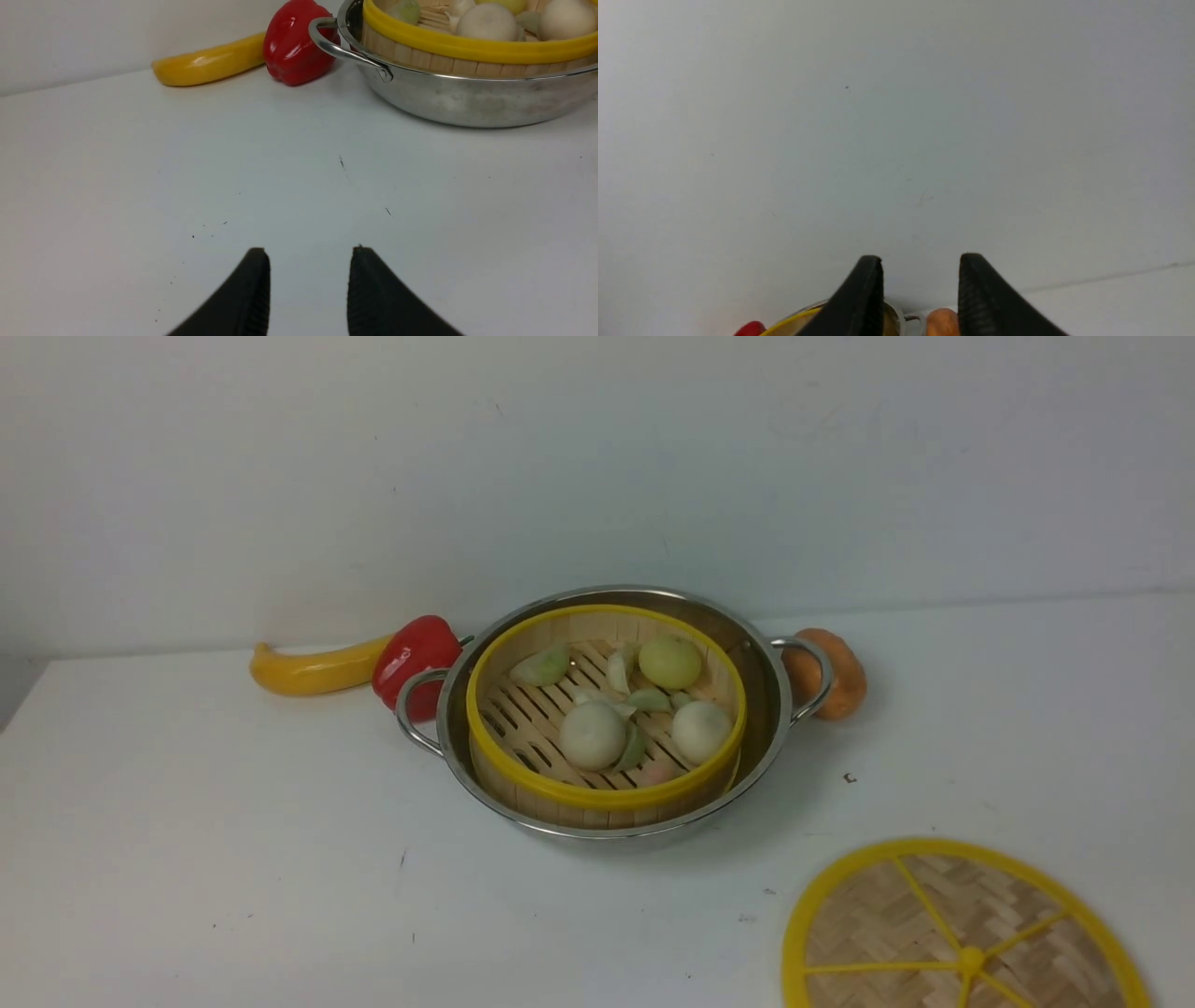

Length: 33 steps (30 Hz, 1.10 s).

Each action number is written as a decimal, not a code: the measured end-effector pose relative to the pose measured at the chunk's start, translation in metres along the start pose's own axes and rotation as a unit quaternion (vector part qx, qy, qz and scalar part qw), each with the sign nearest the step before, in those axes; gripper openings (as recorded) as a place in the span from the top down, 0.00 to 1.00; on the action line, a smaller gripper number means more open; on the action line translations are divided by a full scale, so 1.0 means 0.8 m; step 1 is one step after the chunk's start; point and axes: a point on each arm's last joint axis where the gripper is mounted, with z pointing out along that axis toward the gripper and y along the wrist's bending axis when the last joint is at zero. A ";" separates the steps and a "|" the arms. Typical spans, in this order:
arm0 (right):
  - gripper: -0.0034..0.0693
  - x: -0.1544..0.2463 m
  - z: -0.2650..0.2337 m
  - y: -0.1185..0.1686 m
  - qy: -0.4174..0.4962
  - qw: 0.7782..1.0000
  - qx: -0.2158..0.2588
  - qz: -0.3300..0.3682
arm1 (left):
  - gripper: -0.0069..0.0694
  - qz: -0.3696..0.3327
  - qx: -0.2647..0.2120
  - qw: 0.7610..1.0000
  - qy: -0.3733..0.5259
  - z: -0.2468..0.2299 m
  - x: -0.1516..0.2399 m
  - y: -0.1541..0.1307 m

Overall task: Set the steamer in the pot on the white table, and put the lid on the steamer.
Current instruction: 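Move the gripper down to the bamboo steamer lid and grasp its center knob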

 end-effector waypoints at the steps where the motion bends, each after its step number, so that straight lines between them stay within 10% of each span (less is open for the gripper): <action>1: 0.62 0.000 0.000 0.002 0.002 1.000 -0.007 0.012 | 0.61 0.000 0.000 1.000 0.000 0.000 0.000 0.000; 9: 0.62 0.024 0.009 0.012 0.166 0.985 -0.045 -0.029 | 0.61 0.000 0.000 1.000 0.000 0.000 0.000 0.000; 20: 0.61 0.039 0.126 -0.003 0.489 0.859 -0.067 -0.134 | 0.59 0.000 0.000 1.000 0.000 0.000 0.000 0.000; 33: 0.47 0.123 0.256 -0.028 0.621 0.764 -0.069 -0.159 | 0.59 0.000 0.000 1.000 0.000 0.000 0.000 0.000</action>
